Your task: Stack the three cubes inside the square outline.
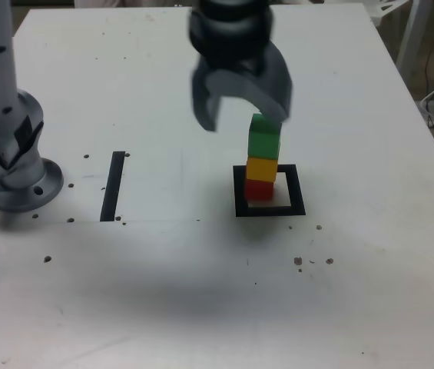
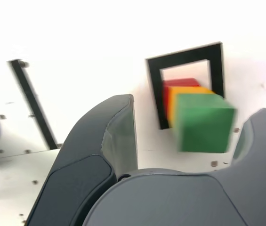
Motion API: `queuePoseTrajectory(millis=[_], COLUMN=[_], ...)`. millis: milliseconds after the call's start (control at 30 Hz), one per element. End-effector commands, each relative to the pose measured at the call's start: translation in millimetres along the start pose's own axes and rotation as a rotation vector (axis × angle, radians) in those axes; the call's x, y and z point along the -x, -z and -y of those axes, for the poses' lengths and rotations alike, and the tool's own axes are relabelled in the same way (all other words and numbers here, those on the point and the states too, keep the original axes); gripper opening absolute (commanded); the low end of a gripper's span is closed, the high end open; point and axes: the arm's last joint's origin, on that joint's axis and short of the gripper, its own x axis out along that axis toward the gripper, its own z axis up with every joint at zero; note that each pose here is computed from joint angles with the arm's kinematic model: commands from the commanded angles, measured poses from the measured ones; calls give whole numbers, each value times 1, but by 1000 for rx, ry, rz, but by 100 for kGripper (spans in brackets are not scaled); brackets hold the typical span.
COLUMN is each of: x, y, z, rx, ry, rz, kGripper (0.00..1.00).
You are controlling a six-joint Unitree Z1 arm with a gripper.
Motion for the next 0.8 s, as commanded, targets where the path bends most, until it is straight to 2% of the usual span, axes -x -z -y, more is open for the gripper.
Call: queuePoseTrajectory(millis=[0,167,400,500,633,767], x=[6,4,-21,-35,-54,-71], y=[18,56,94,106,119,127], z=[-3,-5,1,4,9,15], rx=[14,31,42,51,60,65], ry=[-3,4,28,43,71,106], rz=[6,-21,-111,-136,-152,-151], kGripper=[99,99,99,99,99,99])
